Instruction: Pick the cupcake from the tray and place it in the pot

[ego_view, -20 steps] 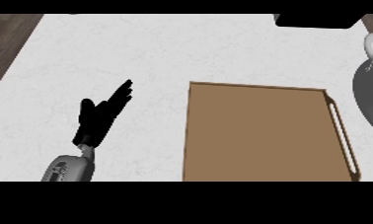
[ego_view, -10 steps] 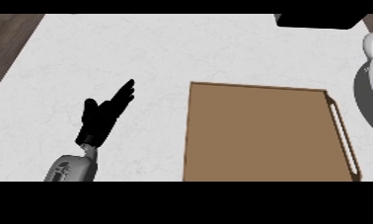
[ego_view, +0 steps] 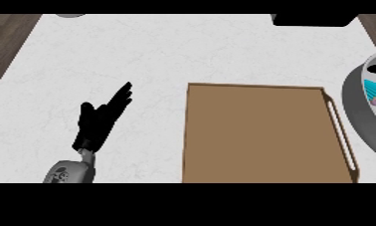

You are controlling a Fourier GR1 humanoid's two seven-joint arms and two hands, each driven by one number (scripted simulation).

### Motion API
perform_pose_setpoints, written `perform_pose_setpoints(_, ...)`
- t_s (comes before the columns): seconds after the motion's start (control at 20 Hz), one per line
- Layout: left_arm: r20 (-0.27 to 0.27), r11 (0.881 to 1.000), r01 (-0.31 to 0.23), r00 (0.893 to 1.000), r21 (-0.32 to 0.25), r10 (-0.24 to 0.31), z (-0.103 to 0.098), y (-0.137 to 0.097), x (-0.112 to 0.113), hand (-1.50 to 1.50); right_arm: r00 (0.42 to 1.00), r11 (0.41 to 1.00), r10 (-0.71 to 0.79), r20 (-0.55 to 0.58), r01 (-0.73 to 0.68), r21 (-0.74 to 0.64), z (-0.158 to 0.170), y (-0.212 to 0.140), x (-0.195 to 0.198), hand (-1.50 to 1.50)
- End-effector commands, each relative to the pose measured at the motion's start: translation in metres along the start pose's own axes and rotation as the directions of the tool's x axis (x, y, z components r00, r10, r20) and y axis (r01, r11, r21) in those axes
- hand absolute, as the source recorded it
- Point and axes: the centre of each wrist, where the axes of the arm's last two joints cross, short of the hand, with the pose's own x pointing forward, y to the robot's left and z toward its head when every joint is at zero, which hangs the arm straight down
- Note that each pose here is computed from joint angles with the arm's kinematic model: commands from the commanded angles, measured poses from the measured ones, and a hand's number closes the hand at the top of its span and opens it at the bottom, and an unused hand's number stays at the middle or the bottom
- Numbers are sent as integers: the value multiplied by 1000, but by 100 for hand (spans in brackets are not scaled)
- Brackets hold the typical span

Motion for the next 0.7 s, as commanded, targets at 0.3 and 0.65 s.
perform_pose_setpoints(0.3, -23, 1000, -13, 1000, 3, 13, 9, 11, -6, 0, 891, 799, -438, 118, 446, -403, -8, -51, -24, -150)
perform_pose_setpoints(0.65, -6, 999, -14, 1000, 37, 14, 13, 11, -15, 0, 814, 691, -528, 242, 578, -434, 8, -102, -85, -150)
